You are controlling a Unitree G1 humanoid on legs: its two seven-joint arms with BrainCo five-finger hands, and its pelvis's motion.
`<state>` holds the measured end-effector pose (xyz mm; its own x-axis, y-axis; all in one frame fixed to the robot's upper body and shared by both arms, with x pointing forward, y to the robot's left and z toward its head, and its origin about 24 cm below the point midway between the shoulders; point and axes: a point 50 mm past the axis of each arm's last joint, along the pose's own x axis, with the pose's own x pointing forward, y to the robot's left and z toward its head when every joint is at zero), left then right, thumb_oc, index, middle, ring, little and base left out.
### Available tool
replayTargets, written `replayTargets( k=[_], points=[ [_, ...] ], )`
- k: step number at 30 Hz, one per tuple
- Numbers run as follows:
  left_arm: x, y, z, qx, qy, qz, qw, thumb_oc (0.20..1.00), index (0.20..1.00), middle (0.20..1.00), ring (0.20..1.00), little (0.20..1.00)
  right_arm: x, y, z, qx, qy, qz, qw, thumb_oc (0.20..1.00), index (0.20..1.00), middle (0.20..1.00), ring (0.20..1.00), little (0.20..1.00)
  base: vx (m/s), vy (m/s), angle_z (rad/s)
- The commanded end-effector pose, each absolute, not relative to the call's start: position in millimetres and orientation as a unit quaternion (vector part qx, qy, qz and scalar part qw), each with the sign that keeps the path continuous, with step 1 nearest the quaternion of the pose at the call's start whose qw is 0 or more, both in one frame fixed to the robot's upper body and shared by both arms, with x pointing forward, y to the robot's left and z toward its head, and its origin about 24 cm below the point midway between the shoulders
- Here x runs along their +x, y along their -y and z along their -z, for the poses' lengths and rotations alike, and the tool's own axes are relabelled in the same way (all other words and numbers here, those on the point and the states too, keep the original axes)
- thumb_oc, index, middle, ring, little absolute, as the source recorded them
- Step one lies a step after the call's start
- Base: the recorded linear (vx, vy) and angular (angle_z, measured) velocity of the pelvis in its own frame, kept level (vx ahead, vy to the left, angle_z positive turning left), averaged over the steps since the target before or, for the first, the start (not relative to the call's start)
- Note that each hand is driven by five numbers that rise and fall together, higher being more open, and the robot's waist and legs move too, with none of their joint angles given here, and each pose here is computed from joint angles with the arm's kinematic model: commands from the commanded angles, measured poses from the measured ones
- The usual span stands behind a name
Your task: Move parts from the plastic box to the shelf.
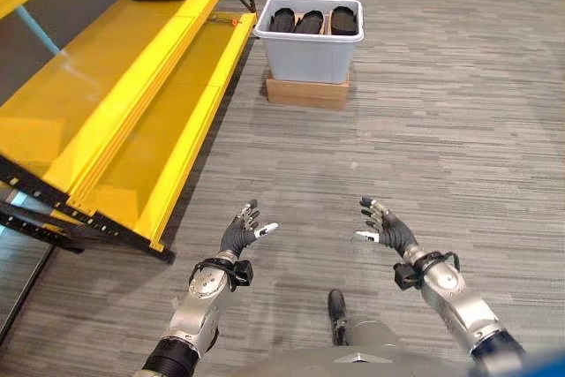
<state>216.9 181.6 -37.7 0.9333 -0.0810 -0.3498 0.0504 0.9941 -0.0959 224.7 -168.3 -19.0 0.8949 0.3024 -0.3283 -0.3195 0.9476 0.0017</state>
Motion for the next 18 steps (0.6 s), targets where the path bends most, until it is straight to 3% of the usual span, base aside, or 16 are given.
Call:
replayTargets(
  k=[1,9,18],
  points=[
    [230.9,-184.9,10.6,-0.045,-0.111,0.045,0.992,1.0,1.0,1.0,1.0,1.0,223.3,169.0,11.1,0.009,-0.136,-0.153,0.979,1.0,1.0,1.0,1.0,1.0,0.29,-0.193,-0.28],
    [222.8,-187.3,12.6,-0.043,-0.121,0.051,0.99,1.0,1.0,1.0,1.0,1.0,219.7,181.7,13.7,0.004,-0.146,-0.127,0.981,1.0,1.0,1.0,1.0,1.0,0.2,-0.086,-0.1],
    [218.0,-190.1,18.5,-0.027,-0.133,0.051,0.99,1.0,1.0,1.0,1.0,1.0,210.2,180.3,23.8,-0.005,-0.164,-0.128,0.978,1.0,1.0,1.0,1.0,1.0,0.35,0.18,-0.18]
  ],
)
